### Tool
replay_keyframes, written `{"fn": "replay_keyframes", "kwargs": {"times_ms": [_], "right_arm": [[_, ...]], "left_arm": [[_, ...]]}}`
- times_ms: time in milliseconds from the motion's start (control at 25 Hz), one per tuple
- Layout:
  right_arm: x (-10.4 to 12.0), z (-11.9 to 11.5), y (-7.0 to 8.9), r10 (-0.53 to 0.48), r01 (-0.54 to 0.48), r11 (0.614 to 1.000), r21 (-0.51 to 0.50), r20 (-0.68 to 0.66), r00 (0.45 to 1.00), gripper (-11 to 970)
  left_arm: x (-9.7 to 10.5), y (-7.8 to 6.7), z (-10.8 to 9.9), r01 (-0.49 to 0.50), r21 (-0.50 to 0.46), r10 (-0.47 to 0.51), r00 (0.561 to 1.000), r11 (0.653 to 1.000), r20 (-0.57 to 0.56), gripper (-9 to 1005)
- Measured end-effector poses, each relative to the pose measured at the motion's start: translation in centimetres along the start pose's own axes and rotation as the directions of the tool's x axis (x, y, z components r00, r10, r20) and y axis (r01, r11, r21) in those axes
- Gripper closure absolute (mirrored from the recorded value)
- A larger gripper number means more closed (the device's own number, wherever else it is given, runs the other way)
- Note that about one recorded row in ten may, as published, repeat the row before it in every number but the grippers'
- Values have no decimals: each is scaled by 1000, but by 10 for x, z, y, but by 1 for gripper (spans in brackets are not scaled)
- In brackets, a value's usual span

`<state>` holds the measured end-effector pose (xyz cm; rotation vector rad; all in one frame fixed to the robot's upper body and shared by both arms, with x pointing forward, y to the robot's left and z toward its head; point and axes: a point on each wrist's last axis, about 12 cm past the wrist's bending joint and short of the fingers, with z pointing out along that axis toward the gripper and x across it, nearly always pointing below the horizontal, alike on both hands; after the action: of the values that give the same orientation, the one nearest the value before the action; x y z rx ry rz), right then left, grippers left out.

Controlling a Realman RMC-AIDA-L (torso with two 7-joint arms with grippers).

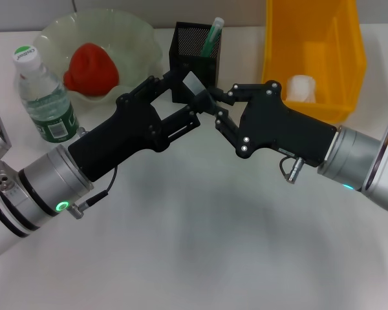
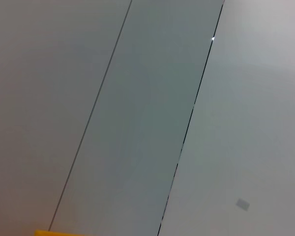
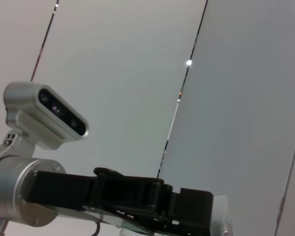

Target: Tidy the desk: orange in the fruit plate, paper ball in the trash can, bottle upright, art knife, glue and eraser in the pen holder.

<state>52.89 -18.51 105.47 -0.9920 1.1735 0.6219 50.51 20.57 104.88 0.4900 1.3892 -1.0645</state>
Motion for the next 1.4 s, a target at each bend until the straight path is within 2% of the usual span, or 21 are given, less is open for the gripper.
{"fn": "replay_keyframes", "kwargs": {"times_ms": [240,440,680,1120,1200,1400], "right_arm": [[0,3,1,-6,6,1000,-20,-2,1000,827],[0,3,1,-6,6,1000,-20,-3,1000,827],[0,3,1,-6,6,1000,-20,-3,1000,826],[-1,3,0,-5,5,1000,-12,0,1000,827],[-1,3,0,-4,4,1000,-12,0,1000,827],[-2,5,-1,15,-15,1000,-15,3,1000,796]], "left_arm": [[1,1,1,-4,-7,4,1000,1000,-12,239],[1,2,1,-3,-12,2,1000,1000,-15,400],[1,2,4,-4,-7,4,1000,1000,-19,444],[1,4,6,6,-11,-7,1000,1000,-29,687],[1,5,7,10,-15,-10,999,1000,-36,816],[1,5,8,13,-14,-13,999,1000,-36,818]]}}
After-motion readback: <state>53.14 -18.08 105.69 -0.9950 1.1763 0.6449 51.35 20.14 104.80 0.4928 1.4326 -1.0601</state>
